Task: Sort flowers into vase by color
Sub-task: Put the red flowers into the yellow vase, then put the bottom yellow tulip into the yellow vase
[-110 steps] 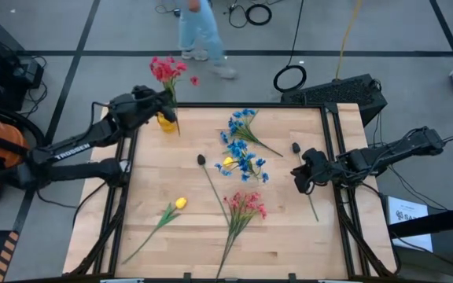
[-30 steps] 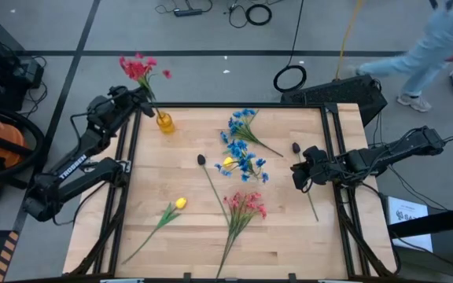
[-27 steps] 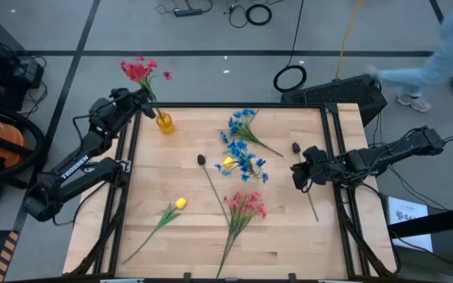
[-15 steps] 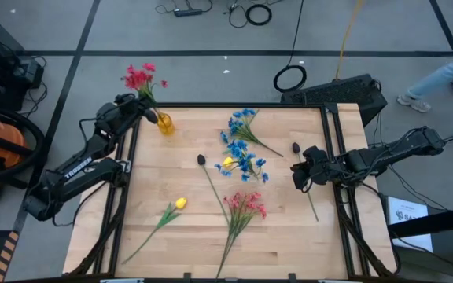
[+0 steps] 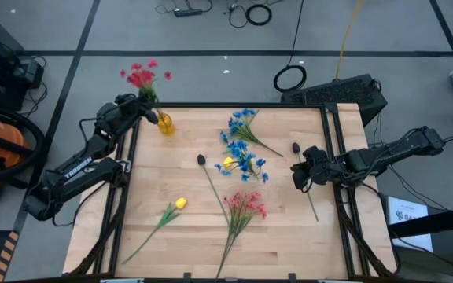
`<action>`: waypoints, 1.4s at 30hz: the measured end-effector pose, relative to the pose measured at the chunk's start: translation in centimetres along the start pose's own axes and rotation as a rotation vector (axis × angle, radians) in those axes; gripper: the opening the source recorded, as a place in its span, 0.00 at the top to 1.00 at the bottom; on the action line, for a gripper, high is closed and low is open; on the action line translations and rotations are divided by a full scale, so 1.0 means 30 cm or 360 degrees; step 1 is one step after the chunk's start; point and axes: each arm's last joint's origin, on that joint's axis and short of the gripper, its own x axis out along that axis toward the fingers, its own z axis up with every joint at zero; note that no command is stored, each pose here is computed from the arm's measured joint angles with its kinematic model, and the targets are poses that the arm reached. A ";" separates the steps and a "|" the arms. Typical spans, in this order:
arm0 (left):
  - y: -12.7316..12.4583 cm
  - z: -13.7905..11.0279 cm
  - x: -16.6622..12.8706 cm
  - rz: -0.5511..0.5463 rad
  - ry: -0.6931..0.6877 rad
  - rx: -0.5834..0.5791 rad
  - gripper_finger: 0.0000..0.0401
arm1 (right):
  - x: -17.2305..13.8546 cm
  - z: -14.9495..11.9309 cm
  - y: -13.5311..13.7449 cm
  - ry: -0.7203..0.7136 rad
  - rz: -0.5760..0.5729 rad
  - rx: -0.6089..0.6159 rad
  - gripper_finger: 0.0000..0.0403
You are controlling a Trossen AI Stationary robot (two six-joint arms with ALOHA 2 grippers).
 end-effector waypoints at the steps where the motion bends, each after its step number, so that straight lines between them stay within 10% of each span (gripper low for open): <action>1: 0.000 0.002 -0.002 -0.0001 -0.0006 -0.0013 0.60 | 0.000 0.000 0.000 0.0000 0.0000 -0.0001 0.83; 42: -0.079 0.111 -0.203 -0.0127 0.0560 -0.0320 0.54 | -0.001 0.015 0.002 -0.0201 -0.0069 -0.0066 0.83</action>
